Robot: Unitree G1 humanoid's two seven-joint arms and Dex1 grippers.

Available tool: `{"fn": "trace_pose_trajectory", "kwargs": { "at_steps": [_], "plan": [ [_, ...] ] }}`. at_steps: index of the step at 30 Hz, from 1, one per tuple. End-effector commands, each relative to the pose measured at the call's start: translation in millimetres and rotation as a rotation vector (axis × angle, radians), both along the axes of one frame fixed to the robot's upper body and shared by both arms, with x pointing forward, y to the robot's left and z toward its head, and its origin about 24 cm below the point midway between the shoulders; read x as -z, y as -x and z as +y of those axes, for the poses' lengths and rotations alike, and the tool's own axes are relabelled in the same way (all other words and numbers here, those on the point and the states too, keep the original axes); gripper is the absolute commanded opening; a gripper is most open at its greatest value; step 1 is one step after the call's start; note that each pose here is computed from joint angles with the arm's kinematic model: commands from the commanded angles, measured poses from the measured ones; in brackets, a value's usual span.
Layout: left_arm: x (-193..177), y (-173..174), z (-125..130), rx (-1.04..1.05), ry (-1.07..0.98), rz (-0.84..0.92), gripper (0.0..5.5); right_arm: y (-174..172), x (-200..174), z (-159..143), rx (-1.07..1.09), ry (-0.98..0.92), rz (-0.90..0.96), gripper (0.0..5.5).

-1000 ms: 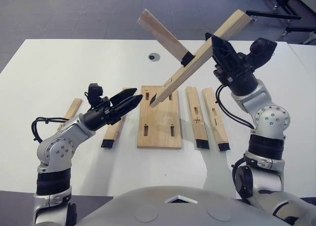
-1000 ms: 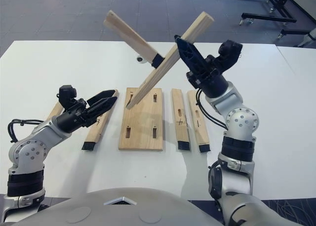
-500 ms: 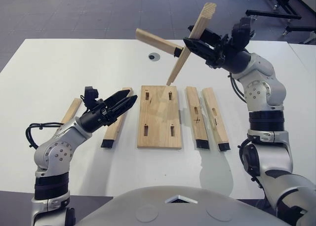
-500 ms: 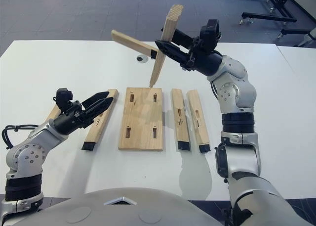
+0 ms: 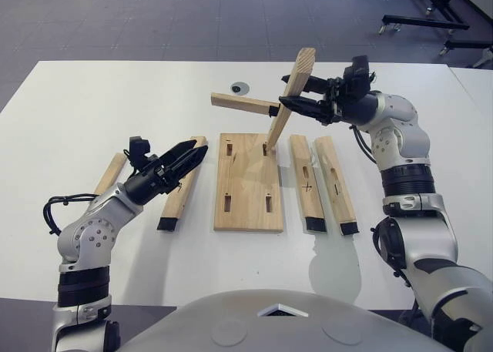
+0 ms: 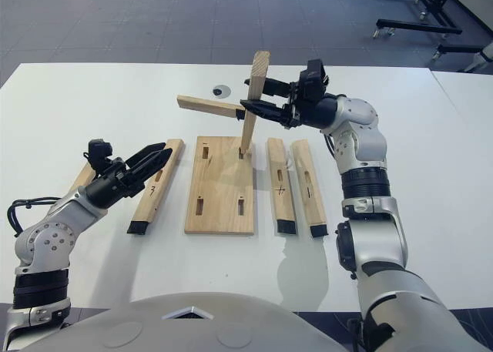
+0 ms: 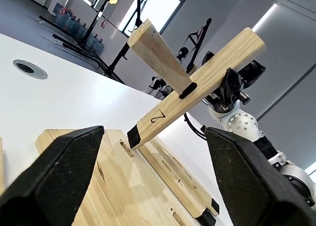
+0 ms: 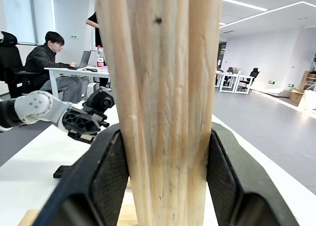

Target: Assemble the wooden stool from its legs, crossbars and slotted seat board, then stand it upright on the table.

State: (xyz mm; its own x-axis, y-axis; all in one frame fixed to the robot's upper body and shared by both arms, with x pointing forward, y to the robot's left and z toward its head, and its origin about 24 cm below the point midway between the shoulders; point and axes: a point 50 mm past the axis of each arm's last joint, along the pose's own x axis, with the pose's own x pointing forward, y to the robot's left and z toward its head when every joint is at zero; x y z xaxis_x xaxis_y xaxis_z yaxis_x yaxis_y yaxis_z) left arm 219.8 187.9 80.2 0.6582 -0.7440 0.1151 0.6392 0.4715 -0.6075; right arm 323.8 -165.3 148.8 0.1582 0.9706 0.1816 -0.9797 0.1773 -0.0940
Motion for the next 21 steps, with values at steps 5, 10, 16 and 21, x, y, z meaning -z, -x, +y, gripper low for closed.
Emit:
{"fn": "trace_pose_trajectory", "kwargs": {
  "at_steps": [5,10,16,21],
  "plan": [
    [-8,-9,4,-0.012,0.014,-0.038,3.75,-1,-2,1,-0.034,-0.009,-0.019,2.06],
    [-11,-11,8,-0.006,0.01,-0.046,3.75,-2,10,-3,-0.008,0.01,-0.004,2.06],
    [-12,-13,7,0.003,0.003,-0.05,3.75,-8,14,1,0.021,0.037,-0.051,2.06],
    [-12,-14,7,-0.004,0.003,-0.05,3.75,-7,17,0,-0.046,0.037,0.024,2.06]
  ]
}}
